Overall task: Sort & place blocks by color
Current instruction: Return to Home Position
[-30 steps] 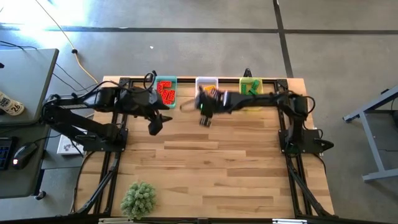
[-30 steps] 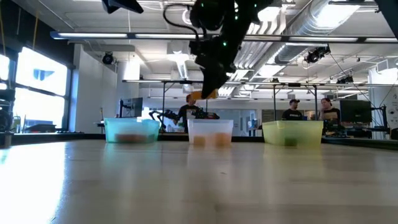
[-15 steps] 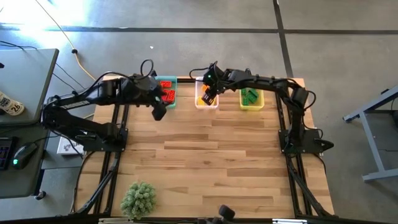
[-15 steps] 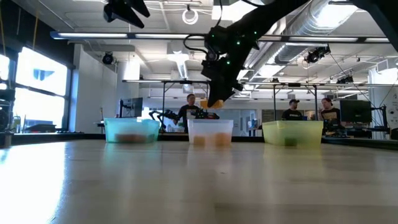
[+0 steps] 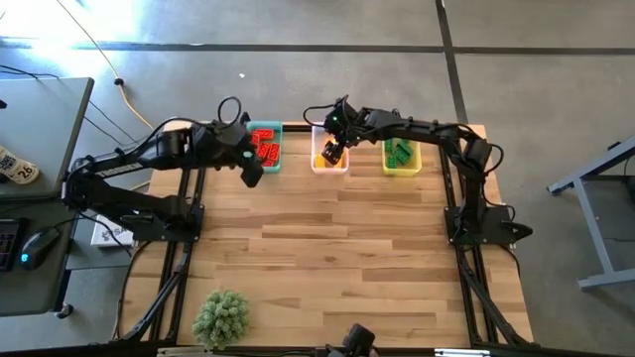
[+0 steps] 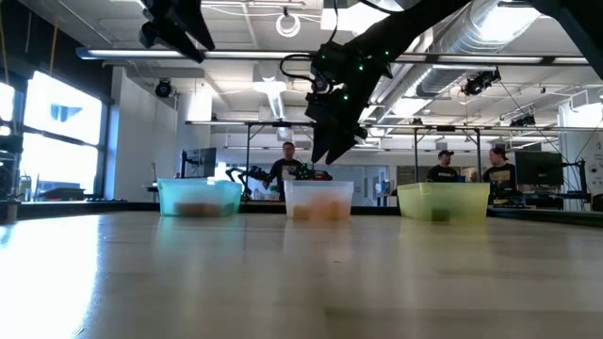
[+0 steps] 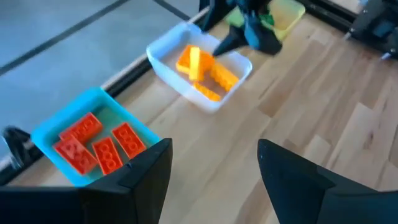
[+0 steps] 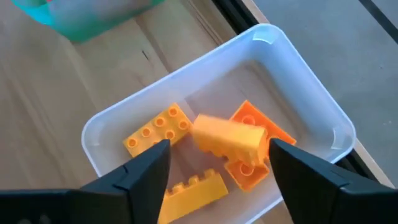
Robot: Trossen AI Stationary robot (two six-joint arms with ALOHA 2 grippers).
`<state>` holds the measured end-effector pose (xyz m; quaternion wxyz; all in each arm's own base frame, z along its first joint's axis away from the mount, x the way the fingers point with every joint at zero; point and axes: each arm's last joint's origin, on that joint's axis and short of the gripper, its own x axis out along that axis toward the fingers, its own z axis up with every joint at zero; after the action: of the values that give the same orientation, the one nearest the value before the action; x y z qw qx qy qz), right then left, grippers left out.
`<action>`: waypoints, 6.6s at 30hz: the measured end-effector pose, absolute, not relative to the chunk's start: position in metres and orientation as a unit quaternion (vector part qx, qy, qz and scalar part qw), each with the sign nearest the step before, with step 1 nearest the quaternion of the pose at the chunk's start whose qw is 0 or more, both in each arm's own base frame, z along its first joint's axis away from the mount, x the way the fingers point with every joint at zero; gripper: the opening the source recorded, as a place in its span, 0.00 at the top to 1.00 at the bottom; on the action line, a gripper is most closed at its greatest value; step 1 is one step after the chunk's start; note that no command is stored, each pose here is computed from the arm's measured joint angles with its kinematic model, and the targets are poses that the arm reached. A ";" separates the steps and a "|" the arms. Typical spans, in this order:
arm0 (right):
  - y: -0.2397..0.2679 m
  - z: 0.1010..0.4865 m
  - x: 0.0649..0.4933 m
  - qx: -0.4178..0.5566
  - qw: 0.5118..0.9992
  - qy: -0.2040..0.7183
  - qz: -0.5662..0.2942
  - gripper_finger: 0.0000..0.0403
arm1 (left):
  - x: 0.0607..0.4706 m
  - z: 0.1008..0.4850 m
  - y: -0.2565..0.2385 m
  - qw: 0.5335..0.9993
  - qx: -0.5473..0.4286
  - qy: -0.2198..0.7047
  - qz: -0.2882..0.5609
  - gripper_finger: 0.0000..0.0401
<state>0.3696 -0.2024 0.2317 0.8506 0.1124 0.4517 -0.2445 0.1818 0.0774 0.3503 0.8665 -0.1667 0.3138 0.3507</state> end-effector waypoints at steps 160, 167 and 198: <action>-0.012 0.172 0.091 0.117 0.976 0.044 -0.176 0.33 | 0.098 0.166 0.019 0.981 -0.181 -0.008 0.073 0.44; -0.012 0.172 0.091 0.086 0.980 0.050 -0.174 0.33 | 0.098 0.166 0.019 0.981 -0.181 -0.008 0.073 0.44; -0.012 0.172 0.091 0.090 0.980 0.050 -0.173 0.33 | 0.098 0.166 0.019 0.981 -0.181 -0.008 0.073 0.44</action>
<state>0.0907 -0.0119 0.1716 0.9796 0.0898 0.0497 -0.1727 0.0980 0.0193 0.1664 0.9807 -0.1811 -0.0080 0.0729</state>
